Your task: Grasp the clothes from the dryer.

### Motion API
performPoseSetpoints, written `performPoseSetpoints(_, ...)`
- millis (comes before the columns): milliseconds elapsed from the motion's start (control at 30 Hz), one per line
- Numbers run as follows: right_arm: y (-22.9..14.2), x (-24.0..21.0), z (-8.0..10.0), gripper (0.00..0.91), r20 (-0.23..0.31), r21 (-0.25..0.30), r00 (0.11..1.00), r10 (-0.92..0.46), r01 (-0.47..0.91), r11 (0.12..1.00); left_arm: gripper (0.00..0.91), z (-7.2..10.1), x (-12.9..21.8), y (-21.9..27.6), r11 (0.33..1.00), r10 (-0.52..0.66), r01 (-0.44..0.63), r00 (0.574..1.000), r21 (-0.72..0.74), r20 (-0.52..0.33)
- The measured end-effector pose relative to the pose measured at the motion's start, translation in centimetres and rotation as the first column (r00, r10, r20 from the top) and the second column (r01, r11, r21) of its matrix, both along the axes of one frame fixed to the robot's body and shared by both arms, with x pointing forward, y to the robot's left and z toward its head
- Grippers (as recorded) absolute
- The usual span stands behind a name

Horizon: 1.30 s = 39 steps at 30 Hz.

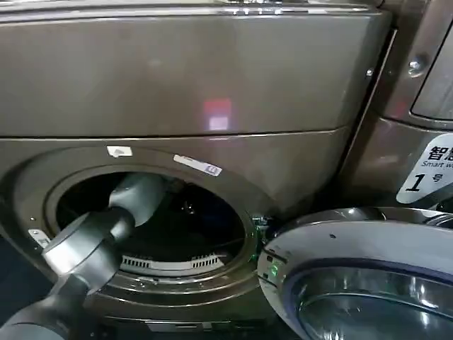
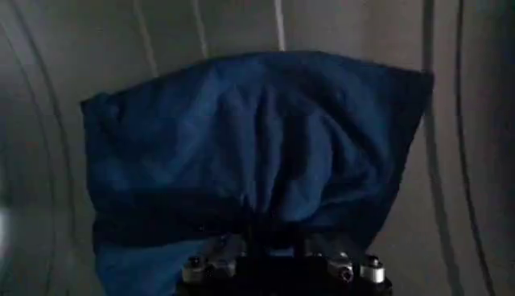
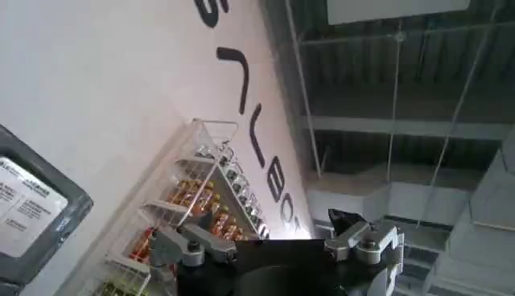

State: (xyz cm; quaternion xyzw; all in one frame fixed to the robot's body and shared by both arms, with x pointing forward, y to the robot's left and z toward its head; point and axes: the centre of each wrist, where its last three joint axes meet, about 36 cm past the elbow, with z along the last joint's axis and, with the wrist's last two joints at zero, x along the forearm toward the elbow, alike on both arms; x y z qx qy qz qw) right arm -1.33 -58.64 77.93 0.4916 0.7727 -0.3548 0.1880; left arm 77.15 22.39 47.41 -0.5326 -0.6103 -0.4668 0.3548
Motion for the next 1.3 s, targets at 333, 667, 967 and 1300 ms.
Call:
performPoseSetpoints(333, -0.1, 0.1, 0.1, 0.907, 0.005, -0.001, 1.000, 0.004, -0.004, 1.000, 0.000, -0.2, -0.4, -1.3, 0.984, 0.098, -0.082, 0.990, -0.160, 0.100)
performPoseSetpoints(667, -0.1, 0.2, 0.0, 0.907, 0.011, 0.000, 1.000, 0.004, -0.004, 1.000, 0.000, -1.4, -1.3, -0.1, 0.880, 0.328, -0.216, 0.920, -0.423, 0.212)
performPoseSetpoints(967, 0.1, 0.9, -0.1, 0.907, 0.011, -0.004, 1.000, 0.023, -0.023, 1.000, 0.000, -3.0, -3.3, 0.5, 0.707, 0.553, -0.267, 0.786, -0.655, 0.277)
performPoseSetpoints(1300, 0.3, 1.2, -0.2, 0.907, 0.025, 0.000, 0.998, 0.049, -0.049, 0.999, 0.000, -2.9, -4.1, -0.9, 0.446, 0.793, -0.264, 0.559, -0.855, 0.241)
